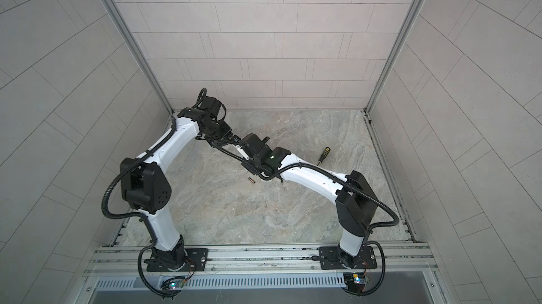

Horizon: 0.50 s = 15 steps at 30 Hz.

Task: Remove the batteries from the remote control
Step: 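Open the left gripper and draw it back while the right gripper holds the black remote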

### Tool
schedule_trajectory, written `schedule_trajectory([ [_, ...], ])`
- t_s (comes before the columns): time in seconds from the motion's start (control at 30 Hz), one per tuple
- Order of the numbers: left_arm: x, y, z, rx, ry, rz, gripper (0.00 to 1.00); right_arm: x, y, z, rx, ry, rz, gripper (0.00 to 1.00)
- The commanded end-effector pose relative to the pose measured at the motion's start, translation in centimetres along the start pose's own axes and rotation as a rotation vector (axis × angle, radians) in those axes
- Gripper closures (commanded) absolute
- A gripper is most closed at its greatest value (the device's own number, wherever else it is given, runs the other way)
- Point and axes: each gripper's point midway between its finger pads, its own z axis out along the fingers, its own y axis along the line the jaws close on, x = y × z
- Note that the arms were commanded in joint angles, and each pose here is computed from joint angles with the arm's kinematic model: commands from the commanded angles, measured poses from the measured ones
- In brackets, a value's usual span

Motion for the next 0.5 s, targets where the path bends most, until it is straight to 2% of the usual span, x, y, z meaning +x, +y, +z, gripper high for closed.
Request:
schedule_trajectory([
  [0.0, 0.4, 0.4, 0.8, -0.008, 0.015, -0.016, 0.7, -1.9, -1.6, -1.8, 0.104, -0.075, -0.033, 0.92],
  [0.2, 0.5, -0.2, 1.2, 0.028, 0.028, -0.035, 0.85, -1.9, -0.6, -1.9, 0.138, -0.067, -0.128, 0.91],
  [0.23, 0.6, -0.2, 1.3, 0.032, 0.032, -0.041, 0.88, -1.8, -0.4, -1.8, 0.141, -0.063, -0.142, 0.87],
  [0.37, 0.5, -0.8, 1.9, 0.086, 0.037, -0.062, 1.0, -1.5, -0.1, -2.0, 0.141, -0.052, -0.14, 0.6],
  [0.47, -0.8, -2.4, 2.1, 0.176, -0.005, -0.066, 1.0, -1.5, -0.1, -2.9, 0.12, -0.06, -0.108, 0.49],
])
